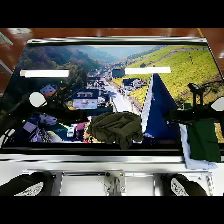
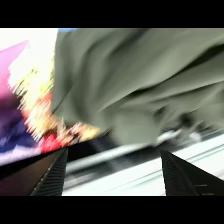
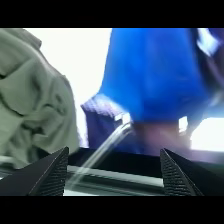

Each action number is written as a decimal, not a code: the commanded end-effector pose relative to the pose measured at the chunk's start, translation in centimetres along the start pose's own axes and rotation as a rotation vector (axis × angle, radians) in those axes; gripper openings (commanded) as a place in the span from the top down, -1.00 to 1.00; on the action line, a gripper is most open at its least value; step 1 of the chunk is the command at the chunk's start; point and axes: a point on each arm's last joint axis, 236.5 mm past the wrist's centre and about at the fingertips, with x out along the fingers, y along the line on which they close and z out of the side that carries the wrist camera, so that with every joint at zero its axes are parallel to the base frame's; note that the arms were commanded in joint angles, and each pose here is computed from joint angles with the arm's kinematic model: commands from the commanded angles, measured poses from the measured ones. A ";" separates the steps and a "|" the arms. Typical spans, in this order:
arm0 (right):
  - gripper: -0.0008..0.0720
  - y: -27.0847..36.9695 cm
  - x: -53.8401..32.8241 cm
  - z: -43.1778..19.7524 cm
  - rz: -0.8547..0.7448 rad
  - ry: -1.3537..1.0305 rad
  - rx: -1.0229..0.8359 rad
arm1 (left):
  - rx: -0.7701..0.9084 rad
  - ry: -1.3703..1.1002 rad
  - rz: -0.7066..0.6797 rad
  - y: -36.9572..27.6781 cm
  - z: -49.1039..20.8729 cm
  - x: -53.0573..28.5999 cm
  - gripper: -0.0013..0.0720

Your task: Fold the shirts.

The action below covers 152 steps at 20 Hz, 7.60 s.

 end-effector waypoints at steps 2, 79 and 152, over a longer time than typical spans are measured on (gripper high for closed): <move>-0.91 3.2 4.2 0.4 0.236 0.091 0.096 | -0.187 0.037 -0.065 2.4 -3.5 4.3 -0.98; -0.56 -4.3 0.8 4.1 -0.101 0.177 0.056 | -0.192 0.074 0.155 12.3 1.4 -6.3 -0.73; 0.83 6.2 -8.2 28.5 -0.108 -0.505 -0.202 | -0.077 -0.554 0.125 9.9 7.2 -15.4 0.85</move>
